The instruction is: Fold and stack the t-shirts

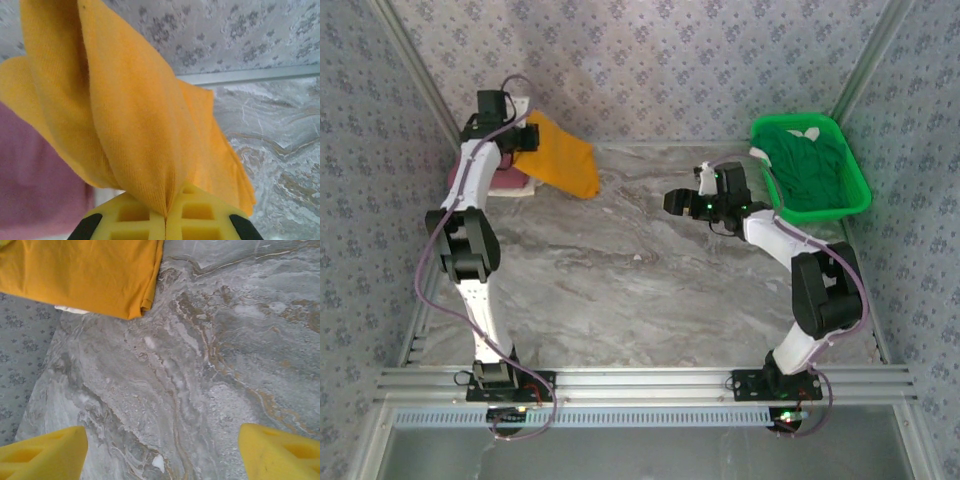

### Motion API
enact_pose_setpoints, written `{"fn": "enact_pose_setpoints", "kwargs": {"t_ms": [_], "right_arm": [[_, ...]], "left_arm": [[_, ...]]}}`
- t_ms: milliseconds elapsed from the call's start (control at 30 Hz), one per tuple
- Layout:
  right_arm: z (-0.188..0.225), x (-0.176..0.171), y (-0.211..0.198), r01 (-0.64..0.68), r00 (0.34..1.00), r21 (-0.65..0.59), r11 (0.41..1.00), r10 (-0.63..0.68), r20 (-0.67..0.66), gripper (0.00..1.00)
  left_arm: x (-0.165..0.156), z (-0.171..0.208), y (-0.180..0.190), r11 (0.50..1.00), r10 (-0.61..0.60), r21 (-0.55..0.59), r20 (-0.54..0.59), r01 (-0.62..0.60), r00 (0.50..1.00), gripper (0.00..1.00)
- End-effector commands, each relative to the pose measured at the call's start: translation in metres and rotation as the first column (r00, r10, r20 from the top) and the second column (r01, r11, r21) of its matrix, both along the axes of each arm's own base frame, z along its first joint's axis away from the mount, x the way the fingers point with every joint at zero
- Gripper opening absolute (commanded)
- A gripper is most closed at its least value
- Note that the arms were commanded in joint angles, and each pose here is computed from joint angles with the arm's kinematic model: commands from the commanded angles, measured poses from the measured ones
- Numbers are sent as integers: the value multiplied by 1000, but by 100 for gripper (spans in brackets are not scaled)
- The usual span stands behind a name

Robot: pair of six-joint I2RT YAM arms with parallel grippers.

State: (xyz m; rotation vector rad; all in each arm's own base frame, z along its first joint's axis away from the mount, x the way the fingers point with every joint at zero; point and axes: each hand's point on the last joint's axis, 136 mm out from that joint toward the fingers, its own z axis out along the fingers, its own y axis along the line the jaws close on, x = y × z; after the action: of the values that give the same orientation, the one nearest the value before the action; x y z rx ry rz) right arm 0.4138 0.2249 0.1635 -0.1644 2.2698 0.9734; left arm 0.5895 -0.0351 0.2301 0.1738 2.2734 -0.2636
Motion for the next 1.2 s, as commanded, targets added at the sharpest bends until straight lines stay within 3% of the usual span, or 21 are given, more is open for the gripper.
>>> {"fn": "enact_pose_setpoints", "kwargs": {"t_ms": [0,333,733,1167], "right_arm": [[7,-6,4,-20,1000,20,1000,20,16,82],[-7,-3,2,17,999,3,1000,-17,-41,83],[-34,10,3,72,986,-1,997,-71,-149,83],[-38,16,5,90,979,-7,996,-89,-185,84]], "left_arm": [[-1,20,-4,993,-116,15,18,116,993,0],[11,33,25,991,-135,-18,22,135,991,0],[12,60,52,992,-116,-45,97,121,988,0],[19,78,88,993,-67,-89,172,83,983,0]]}}
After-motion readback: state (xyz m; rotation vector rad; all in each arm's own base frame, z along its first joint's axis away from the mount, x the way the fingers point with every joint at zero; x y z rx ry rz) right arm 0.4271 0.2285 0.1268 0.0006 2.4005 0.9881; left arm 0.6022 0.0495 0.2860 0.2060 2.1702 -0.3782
